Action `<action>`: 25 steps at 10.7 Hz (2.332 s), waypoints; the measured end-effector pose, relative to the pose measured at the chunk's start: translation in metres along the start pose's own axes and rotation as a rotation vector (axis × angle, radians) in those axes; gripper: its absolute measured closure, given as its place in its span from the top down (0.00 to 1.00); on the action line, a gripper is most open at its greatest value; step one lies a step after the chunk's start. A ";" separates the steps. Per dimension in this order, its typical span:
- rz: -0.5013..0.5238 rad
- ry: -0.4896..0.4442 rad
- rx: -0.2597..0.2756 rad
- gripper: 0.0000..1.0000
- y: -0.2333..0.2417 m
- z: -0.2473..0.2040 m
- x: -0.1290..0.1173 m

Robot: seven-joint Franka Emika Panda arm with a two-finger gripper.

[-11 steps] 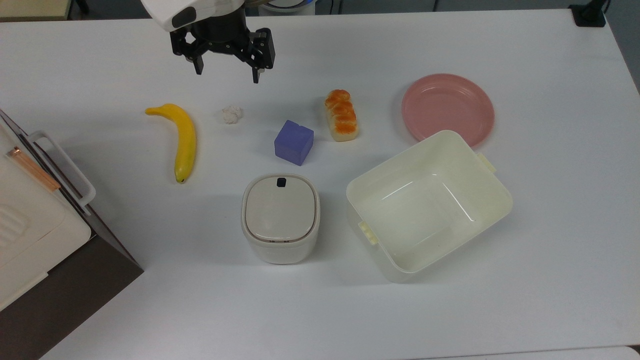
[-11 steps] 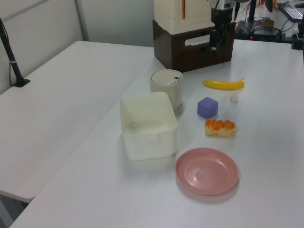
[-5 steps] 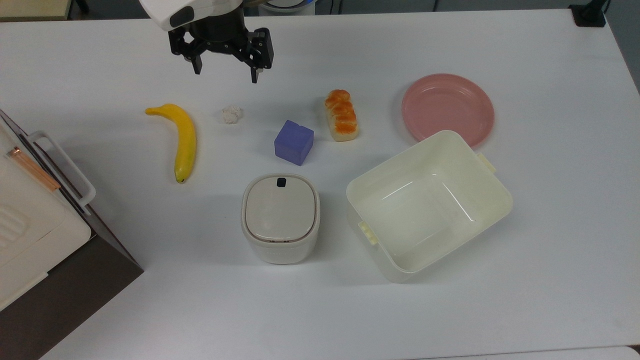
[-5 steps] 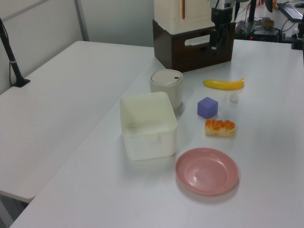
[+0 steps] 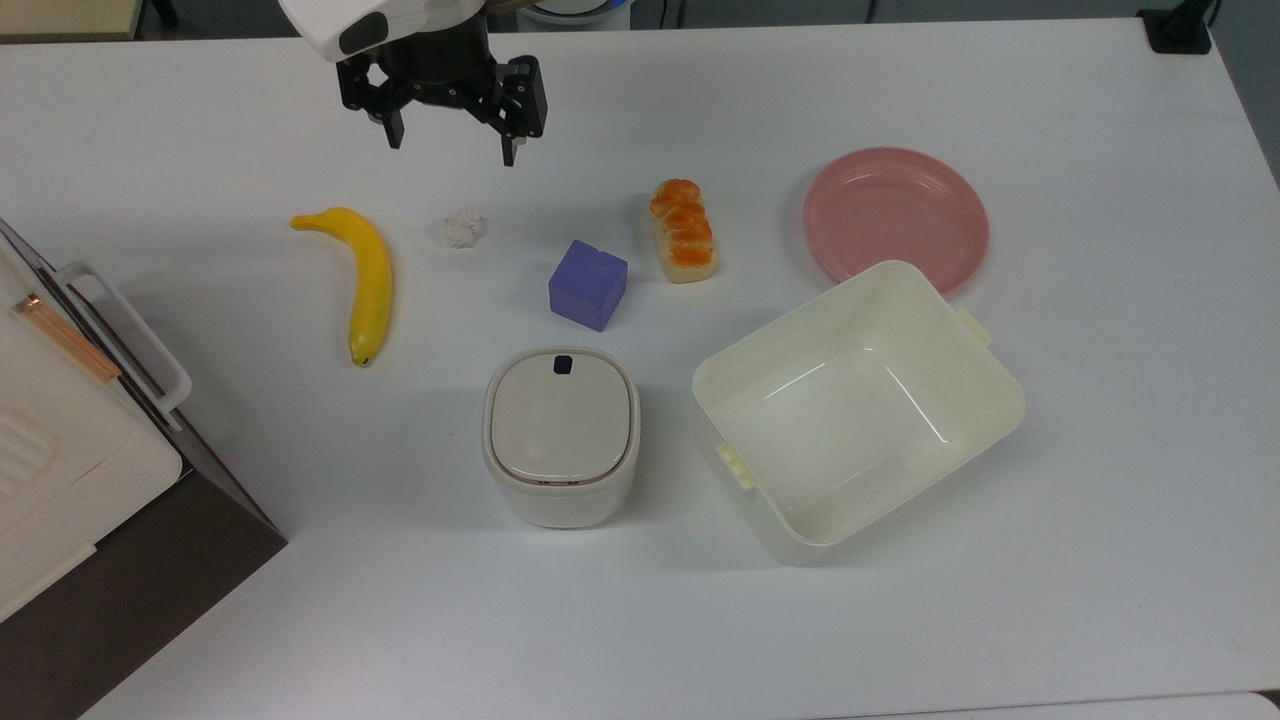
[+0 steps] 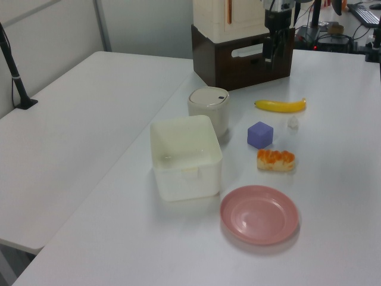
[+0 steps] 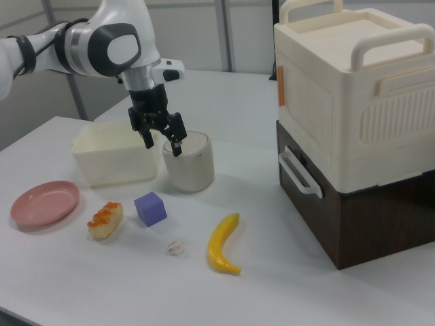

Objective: Open the trash can

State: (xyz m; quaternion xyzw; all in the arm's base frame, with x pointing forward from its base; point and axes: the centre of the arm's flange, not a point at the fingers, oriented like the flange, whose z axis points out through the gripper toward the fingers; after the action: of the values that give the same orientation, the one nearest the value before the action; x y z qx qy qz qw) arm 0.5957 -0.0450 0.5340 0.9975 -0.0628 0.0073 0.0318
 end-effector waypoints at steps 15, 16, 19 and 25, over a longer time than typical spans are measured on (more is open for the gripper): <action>-0.020 0.254 0.157 0.23 -0.029 0.025 0.050; -0.032 0.306 0.161 0.23 -0.043 0.028 0.057; -0.066 0.390 0.172 0.18 -0.090 0.054 0.073; -0.082 0.389 0.168 0.01 -0.108 0.084 0.085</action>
State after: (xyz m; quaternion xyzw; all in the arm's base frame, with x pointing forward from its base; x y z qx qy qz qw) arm 0.6941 0.0463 0.4452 0.9782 -0.0142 0.2034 -0.0396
